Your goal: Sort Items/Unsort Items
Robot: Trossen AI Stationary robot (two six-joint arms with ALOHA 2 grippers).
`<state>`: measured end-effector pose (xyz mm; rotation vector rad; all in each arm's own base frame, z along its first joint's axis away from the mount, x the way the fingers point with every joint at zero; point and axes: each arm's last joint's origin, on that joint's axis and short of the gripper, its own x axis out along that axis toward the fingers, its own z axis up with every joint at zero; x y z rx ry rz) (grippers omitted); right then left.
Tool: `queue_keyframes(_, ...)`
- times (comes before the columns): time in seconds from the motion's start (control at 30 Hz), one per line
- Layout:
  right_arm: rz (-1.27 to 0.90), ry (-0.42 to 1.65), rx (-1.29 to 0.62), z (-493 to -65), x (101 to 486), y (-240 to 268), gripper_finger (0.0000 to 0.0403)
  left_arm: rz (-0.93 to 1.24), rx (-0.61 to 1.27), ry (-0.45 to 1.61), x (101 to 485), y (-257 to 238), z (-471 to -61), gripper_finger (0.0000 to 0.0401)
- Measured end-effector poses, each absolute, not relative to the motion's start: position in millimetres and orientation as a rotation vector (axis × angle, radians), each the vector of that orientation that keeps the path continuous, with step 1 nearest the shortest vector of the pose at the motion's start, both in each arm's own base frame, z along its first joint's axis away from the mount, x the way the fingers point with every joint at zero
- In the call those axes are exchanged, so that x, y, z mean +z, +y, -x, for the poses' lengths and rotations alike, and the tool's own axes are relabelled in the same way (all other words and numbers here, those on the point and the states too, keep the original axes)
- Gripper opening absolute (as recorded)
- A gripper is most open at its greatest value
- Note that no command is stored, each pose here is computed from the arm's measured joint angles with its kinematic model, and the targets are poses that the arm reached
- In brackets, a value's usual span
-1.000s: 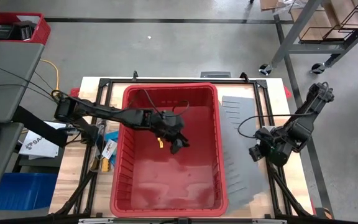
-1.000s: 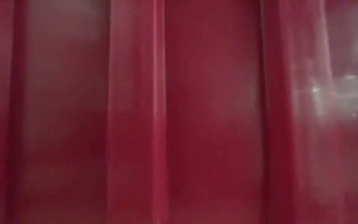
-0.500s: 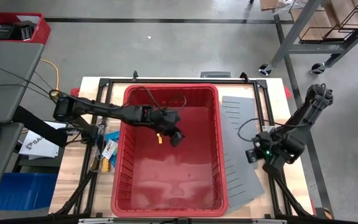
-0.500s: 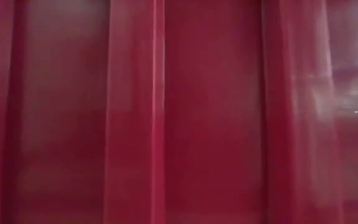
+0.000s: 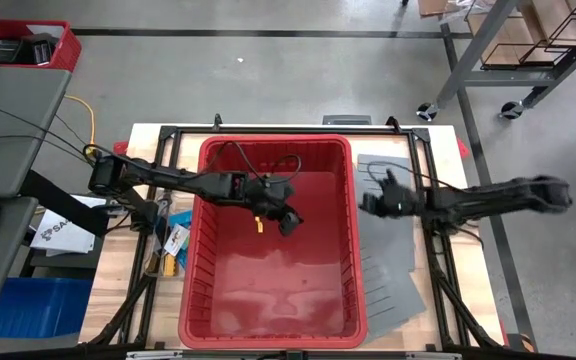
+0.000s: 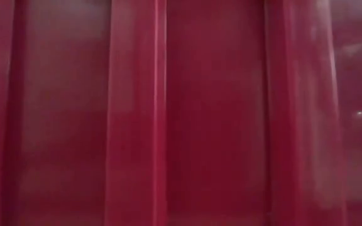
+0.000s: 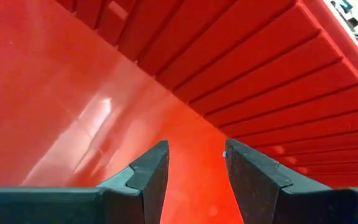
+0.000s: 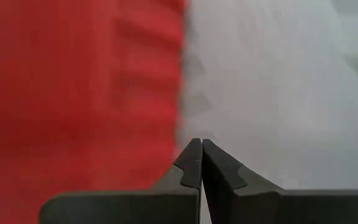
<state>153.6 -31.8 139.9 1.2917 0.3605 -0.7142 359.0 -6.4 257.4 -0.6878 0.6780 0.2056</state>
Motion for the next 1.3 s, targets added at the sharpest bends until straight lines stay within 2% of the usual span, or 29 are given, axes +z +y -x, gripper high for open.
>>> queue_keyframes(0.07, -1.263, 0.299, -0.743, -156, 142, -51, 0.0000, 0.697, 0.210, 0.681, 257, -7, -359, 0.0154)
queue_keyframes(0.17, -1.210, 0.355, -0.852, -159, 142, -78, 0.0000, 0.706, 0.212, 0.676, 257, -7, -359, 0.0154)
queue_keyframes(0.27, -1.171, 0.412, -0.821, -174, 147, -102, 0.0000, 0.704, 0.219, 0.675, 257, -6, -359, 0.0154)
queue_keyframes(0.47, -1.099, 0.609, -0.816, -214, 139, -131, 0.0000, 0.694, 0.225, 0.674, 257, -6, -359, 0.0154)
queue_keyframes(0.6, -1.073, 0.782, -0.873, -221, 122, -136, 0.0000, 0.691, 0.229, 0.674, 257, -6, -359, 0.0154)
queue_keyframes(0.77, -1.051, 0.866, -0.968, -209, 112, -133, 0.0000, 0.686, 0.239, 0.670, 257, -5, -359, 0.0154)
queue_keyframes(0.93, -1.025, 0.898, -1.219, -178, 124, -120, 0.0000, 0.683, 0.246, 0.668, 257, -5, -359, 0.0154)
queue_keyframes(1.1, -1.106, 0.869, -1.467, -147, 137, -103, 0.0000, 0.688, 0.237, 0.679, 256, -9, -358, 0.0154)
queue_keyframes(1.17, -1.134, 0.855, -1.468, -142, 140, -100, 0.0000, 0.673, 0.233, 0.680, 256, -10, -358, 0.0154)
queue_keyframes(1.3, -1.067, 0.803, -1.309, -146, 154, -100, 0.0000, 0.640, 0.241, 0.675, 257, -8, -358, 0.0154)
